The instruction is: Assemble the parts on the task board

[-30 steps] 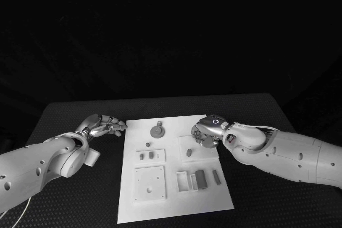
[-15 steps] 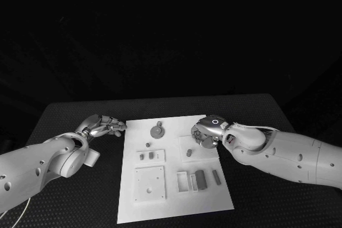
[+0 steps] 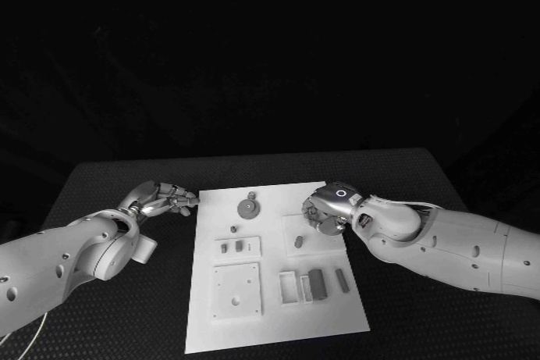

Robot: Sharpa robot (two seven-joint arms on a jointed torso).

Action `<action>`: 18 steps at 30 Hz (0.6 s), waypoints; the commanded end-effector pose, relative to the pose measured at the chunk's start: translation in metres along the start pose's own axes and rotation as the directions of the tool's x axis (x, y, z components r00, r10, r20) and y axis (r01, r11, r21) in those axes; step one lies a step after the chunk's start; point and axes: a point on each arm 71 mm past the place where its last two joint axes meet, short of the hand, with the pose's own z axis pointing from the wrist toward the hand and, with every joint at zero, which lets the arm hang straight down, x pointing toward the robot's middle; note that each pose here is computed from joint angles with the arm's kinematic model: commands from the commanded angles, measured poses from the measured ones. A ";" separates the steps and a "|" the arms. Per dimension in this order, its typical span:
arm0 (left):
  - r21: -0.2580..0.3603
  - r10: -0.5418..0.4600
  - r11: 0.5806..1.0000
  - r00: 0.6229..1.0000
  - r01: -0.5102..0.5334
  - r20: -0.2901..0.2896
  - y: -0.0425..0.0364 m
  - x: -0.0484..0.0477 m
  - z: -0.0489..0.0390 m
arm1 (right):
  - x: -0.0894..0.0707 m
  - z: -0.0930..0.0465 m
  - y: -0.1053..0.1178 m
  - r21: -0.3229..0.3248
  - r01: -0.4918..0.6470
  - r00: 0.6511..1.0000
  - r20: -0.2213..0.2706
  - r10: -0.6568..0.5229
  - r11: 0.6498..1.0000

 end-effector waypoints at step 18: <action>0.008 -0.010 1.000 1.000 0.010 -0.015 -0.0014 0.0019 0.0003 | -0.003 -0.003 0.001 0.009 -0.032 0.999 0.016 0.031 0.999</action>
